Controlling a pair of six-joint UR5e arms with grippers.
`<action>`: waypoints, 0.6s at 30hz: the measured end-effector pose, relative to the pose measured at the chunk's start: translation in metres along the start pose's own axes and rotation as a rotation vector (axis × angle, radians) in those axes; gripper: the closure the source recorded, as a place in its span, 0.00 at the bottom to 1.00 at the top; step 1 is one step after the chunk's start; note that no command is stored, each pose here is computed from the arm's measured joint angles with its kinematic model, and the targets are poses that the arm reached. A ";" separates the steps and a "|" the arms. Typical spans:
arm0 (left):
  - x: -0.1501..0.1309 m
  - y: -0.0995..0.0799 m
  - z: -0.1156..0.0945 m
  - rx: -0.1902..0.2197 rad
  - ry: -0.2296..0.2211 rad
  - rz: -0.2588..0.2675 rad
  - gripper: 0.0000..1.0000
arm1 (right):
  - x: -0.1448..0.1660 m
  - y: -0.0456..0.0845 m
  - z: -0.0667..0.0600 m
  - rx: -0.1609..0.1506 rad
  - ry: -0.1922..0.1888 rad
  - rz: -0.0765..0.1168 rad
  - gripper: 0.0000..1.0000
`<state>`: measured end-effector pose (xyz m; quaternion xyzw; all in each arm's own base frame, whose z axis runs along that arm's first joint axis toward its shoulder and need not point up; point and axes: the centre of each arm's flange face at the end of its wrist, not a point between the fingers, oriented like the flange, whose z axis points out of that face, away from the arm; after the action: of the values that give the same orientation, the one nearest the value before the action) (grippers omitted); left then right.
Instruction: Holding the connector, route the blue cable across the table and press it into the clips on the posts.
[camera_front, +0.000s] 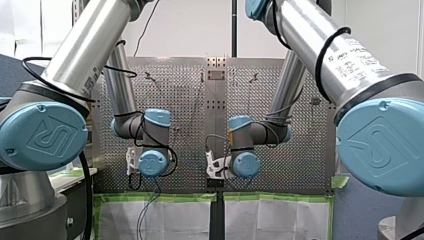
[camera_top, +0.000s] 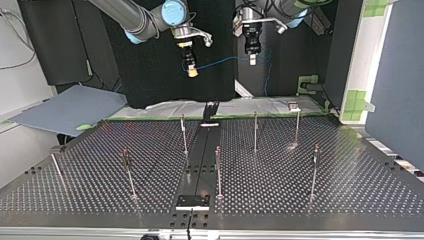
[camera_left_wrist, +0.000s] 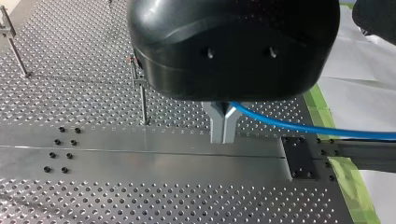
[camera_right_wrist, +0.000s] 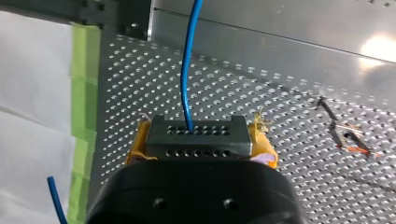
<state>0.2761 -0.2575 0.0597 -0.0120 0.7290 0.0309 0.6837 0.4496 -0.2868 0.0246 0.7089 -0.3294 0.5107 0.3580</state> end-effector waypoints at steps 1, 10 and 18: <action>0.000 0.000 0.000 0.000 0.000 0.000 1.00 | -0.001 0.000 -0.001 0.001 -0.008 -0.002 1.00; -0.020 -0.011 0.013 0.002 -0.040 -0.046 1.00 | 0.017 -0.006 0.002 0.030 -0.026 0.000 1.00; -0.048 -0.003 0.025 -0.058 -0.059 -0.090 1.00 | 0.073 -0.019 0.011 0.094 0.041 0.042 1.00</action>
<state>0.3048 -0.2600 0.1061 -0.0634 0.7061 0.0216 0.7049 0.4895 -0.2938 0.0886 0.7071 -0.3124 0.5477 0.3201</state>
